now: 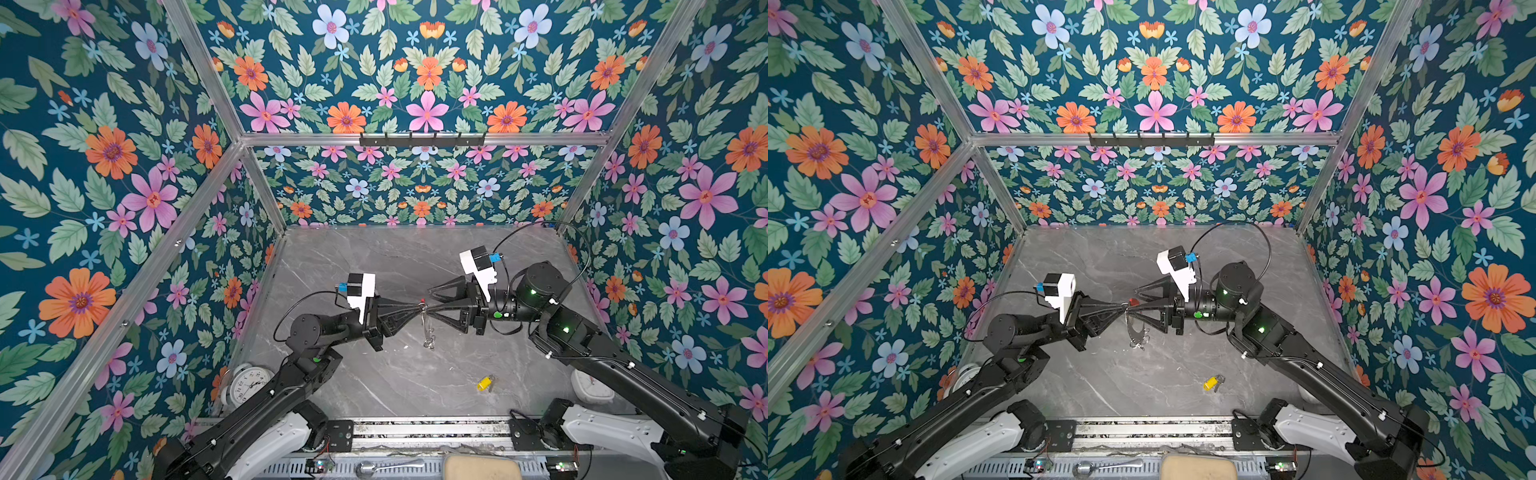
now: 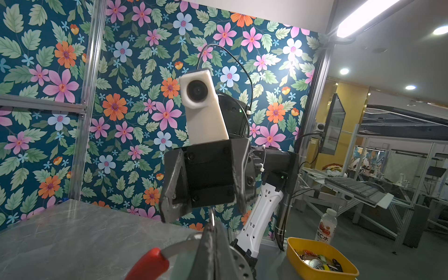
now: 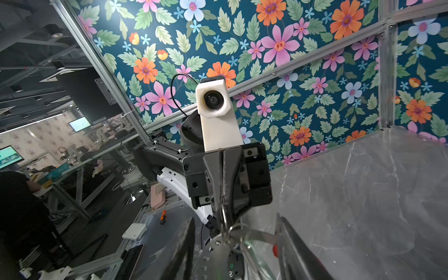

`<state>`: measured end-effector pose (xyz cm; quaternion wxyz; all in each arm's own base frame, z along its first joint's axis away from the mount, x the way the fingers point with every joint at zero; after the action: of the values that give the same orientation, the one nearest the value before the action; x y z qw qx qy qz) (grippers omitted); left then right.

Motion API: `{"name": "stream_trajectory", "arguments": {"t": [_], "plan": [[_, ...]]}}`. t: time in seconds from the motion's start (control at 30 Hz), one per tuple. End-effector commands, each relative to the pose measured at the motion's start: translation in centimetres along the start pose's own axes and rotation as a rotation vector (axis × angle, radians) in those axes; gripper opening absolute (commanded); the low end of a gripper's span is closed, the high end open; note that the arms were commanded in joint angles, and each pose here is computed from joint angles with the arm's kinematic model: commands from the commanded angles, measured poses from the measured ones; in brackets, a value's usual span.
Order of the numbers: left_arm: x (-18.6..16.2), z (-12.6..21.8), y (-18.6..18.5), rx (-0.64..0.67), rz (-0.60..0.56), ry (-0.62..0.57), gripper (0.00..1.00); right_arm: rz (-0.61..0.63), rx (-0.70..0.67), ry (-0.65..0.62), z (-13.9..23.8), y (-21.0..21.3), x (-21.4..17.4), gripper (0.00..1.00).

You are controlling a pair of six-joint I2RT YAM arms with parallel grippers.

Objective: Remove the keys from the keyring

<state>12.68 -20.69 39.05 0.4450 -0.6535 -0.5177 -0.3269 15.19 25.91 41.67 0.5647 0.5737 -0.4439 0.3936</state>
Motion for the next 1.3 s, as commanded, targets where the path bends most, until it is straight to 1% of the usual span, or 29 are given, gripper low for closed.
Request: {"name": "stream_trajectory", "arguments": {"t": [0.0,0.2,0.27,0.33,0.47,0.5,0.6,0.67,0.73,0.77,0.8,0.83,0.93,1.03,1.13,1.2,1.27], "plan": [[0.7,0.1,-0.4,-0.01,-0.041,-0.043,0.0,0.018,0.049,-0.017,-0.3,0.7,0.7,0.47],[0.7,0.2,-0.3,0.004,-0.045,-0.049,0.0,0.005,0.054,0.006,-0.5,0.6,0.3,0.28],[0.7,0.2,-0.3,0.008,-0.046,-0.049,0.0,0.001,0.053,0.013,-0.6,0.5,0.2,0.26],[0.7,0.2,-0.2,0.013,-0.047,-0.046,0.0,-0.002,0.055,0.02,-0.6,0.5,0.0,0.22],[0.5,0.1,0.0,0.017,-0.04,-0.04,0.0,0.004,0.022,0.019,-0.4,0.3,-0.1,0.02],[0.6,0.1,0.1,0.023,-0.036,-0.039,0.0,0.009,0.012,0.02,-0.3,0.3,-0.1,0.0],[0.5,0.1,0.3,0.047,-0.021,-0.025,0.0,0.013,-0.036,0.043,0.2,0.3,-0.3,0.0],[0.4,0.1,0.3,0.067,-0.013,-0.002,0.19,0.015,-0.071,0.077,0.7,0.4,-0.5,0.0],[0.3,0.2,0.2,0.082,-0.007,0.028,0.34,0.02,-0.119,0.13,1.2,0.3,-0.8,0.0],[0.2,0.2,0.2,0.086,-0.003,0.05,0.4,0.025,-0.141,0.159,1.5,0.3,-0.9,0.0],[0.2,0.1,0.1,0.085,0.003,0.072,0.45,0.03,-0.163,0.198,1.8,0.3,-1.1,0.0],[0.1,0.0,0.2,0.09,0.013,0.097,0.46,0.034,-0.184,0.236,2.0,0.2,-1.4,0.0],[0.0,-0.6,0.2,0.07,0.044,0.173,0.49,0.039,-0.216,0.325,2.5,0.2,-1.6,0.0],[-0.1,-1.3,0.3,0.053,0.079,0.245,0.47,0.053,-0.22,0.369,2.7,0.4,-1.4,0.0],[-0.4,-1.8,0.6,0.035,0.117,0.312,0.45,0.066,-0.226,0.374,2.8,0.6,-0.9,0.0],[-0.5,-2.1,0.7,0.015,0.141,0.341,0.44,0.069,-0.225,0.372,2.7,0.6,-0.7,0.0],[-0.6,-2.3,0.7,0.0,0.158,0.361,0.41,0.071,-0.229,0.368,2.6,0.4,-0.7,0.0]]}}
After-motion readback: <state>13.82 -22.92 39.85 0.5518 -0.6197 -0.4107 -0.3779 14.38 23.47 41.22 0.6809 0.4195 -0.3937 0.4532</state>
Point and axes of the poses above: each gripper's point midway between its finger pads, its own z axis back along the fingers, its own y axis along the line the jaws close on, x = y × z, the point moved 6 cm from there along z, back along the fingers, and after that the axes turned 3 degrees about z, right-handed, at the moved point
